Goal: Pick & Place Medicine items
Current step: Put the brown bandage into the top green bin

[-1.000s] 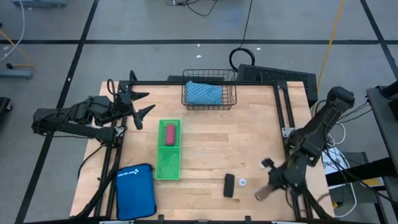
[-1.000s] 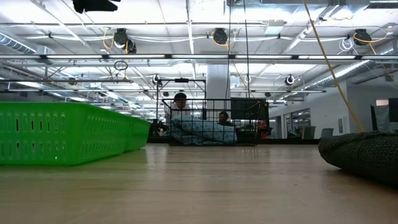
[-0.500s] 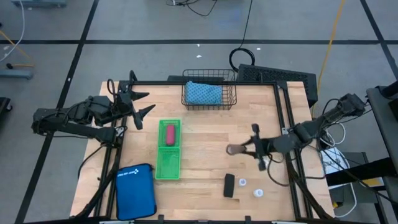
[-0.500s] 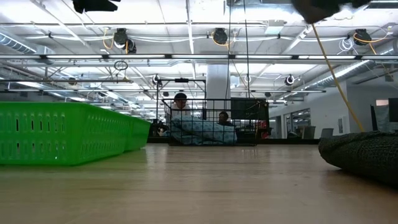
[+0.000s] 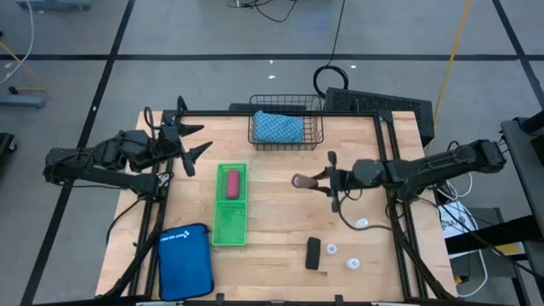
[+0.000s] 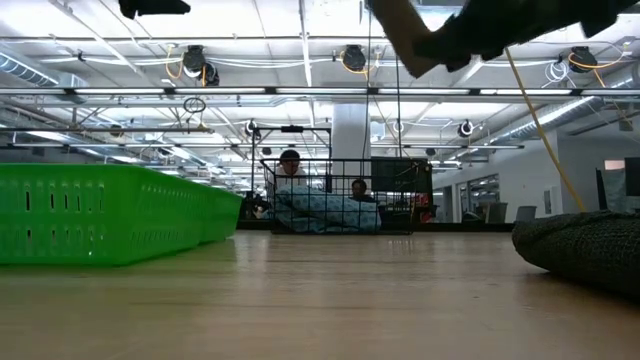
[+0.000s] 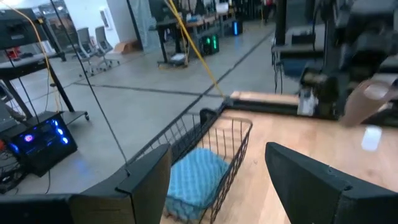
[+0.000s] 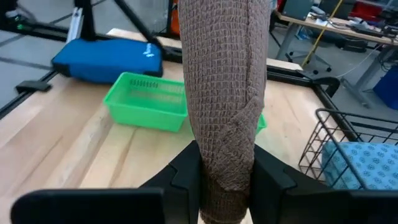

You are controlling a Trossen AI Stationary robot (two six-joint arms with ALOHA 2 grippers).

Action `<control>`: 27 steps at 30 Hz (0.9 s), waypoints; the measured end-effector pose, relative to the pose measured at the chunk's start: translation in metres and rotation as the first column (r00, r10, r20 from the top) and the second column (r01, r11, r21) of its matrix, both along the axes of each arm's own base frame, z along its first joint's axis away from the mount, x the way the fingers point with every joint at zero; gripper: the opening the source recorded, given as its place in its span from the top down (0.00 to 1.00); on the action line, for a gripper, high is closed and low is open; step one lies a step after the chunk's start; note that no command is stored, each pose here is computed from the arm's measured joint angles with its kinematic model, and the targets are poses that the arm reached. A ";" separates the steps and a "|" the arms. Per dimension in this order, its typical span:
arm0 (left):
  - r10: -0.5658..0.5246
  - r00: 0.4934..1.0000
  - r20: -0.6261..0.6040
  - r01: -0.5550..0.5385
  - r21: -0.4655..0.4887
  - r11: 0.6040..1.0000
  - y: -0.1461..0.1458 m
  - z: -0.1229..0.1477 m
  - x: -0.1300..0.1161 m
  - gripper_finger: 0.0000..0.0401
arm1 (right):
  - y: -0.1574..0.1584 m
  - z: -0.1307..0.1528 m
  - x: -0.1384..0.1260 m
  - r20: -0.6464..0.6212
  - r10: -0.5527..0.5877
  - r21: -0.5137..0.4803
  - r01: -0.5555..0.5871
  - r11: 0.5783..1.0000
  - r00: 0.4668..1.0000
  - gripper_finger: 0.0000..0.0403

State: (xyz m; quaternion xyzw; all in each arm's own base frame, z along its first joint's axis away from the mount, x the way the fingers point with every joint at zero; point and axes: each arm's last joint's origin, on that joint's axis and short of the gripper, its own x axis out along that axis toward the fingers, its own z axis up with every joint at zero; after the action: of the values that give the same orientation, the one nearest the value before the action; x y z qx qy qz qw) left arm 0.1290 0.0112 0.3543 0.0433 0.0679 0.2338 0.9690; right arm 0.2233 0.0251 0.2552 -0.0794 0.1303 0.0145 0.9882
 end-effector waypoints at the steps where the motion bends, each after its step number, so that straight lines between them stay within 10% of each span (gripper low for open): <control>1: 0.001 1.000 0.016 -0.001 -0.005 1.000 0.000 0.001 0.000 0.33 | -0.004 -0.001 0.003 0.009 -0.001 0.007 0.001 1.000 1.000 0.79; 13: 0.036 0.967 0.254 0.017 -0.204 0.979 0.000 0.014 0.004 0.33 | -0.041 -0.023 0.040 -0.119 -0.064 0.009 0.066 0.998 0.991 0.79; 24: 0.163 0.986 -0.029 -0.164 -0.306 0.938 0.010 -0.045 0.084 0.33 | -0.041 -0.032 0.086 -0.246 -0.057 -0.015 0.055 0.998 0.968 0.79; 27: 0.042 0.996 -0.085 -0.067 -0.321 0.945 0.010 -0.064 0.112 0.33 | -0.042 -0.037 0.090 -0.237 -0.085 -0.019 0.083 0.996 0.968 0.80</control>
State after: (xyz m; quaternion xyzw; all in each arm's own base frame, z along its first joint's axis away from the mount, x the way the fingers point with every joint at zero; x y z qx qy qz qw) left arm 0.2408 0.0209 0.2908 -0.1093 0.1437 0.2441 0.9528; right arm 0.3136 -0.0168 0.2185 -0.0757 0.2511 -0.0187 0.9648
